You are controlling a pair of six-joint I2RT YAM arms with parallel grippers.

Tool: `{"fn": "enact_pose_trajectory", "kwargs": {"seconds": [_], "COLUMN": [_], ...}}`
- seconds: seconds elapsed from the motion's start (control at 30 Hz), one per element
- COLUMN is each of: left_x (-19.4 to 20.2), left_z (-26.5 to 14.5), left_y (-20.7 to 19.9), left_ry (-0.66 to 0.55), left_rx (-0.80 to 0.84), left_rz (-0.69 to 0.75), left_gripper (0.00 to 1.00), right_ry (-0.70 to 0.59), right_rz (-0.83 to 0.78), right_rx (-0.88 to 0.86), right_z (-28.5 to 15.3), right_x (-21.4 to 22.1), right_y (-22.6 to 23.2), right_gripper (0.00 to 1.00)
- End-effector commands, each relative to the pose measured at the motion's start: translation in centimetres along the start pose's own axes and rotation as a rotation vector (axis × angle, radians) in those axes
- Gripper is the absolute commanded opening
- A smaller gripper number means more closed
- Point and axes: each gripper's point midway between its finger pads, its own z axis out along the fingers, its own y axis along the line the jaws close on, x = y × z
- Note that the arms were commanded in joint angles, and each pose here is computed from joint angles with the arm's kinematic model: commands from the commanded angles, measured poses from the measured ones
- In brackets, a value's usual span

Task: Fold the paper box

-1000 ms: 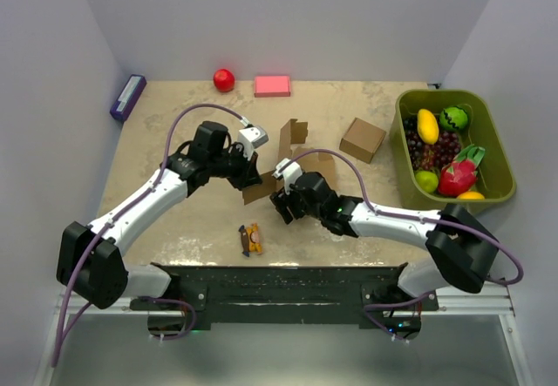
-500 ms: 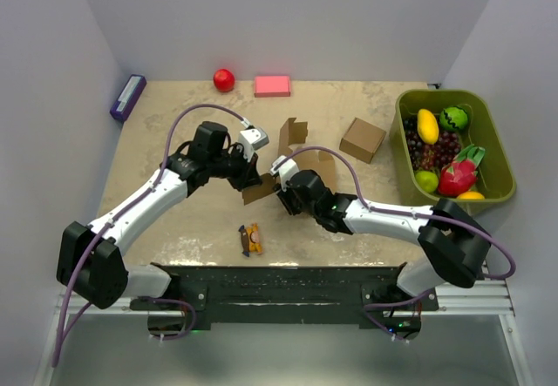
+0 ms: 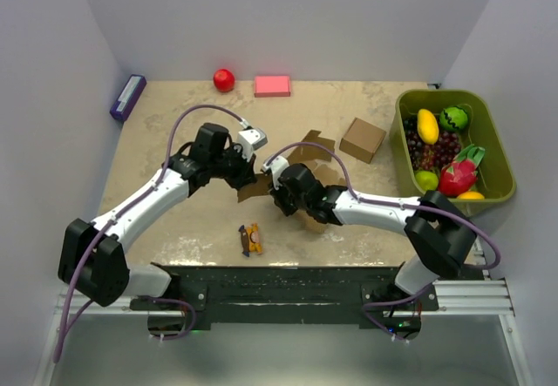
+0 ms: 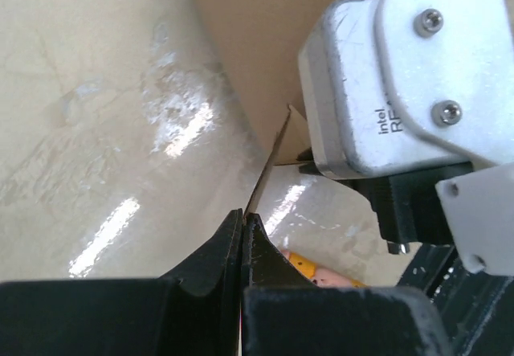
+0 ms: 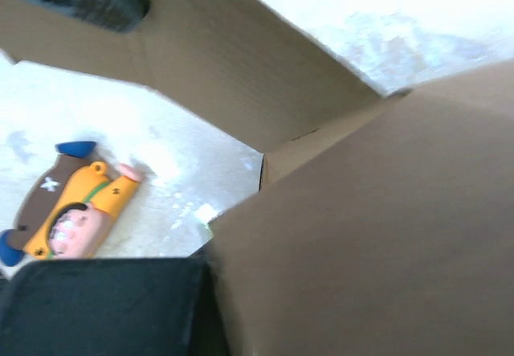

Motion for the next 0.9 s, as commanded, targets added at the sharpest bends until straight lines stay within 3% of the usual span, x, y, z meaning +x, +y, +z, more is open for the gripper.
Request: {"fn": "enact_pose_trajectory", "kwargs": {"seconds": [0.0, 0.17, 0.5, 0.73, 0.87], "left_x": [0.7, 2.0, 4.3, 4.9, 5.2], "left_z": [0.9, 0.9, 1.7, 1.9, 2.0], "left_y": [2.7, 3.9, 4.5, 4.5, 4.6], "left_ry": [0.021, 0.051, 0.120, 0.137, 0.147], "left_rx": [-0.117, -0.188, -0.202, -0.203, -0.204], "left_rz": [0.006, -0.006, -0.018, -0.026, -0.038], "left_gripper": [0.00, 0.00, 0.00, 0.00, 0.00], "right_ry": [0.020, 0.039, -0.033, -0.082, -0.151], "right_rz": [0.179, 0.209, 0.222, 0.277, 0.299], "right_rx": [-0.211, -0.118, 0.105, 0.070, -0.002], "right_z": [0.1, 1.7, 2.4, 1.2, -1.1], "right_x": [-2.0, -0.9, 0.2, -0.4, -2.6], "right_y": [5.1, 3.7, -0.5, 0.1, 1.0], "right_gripper": [0.08, 0.13, 0.40, 0.59, 0.63]}}
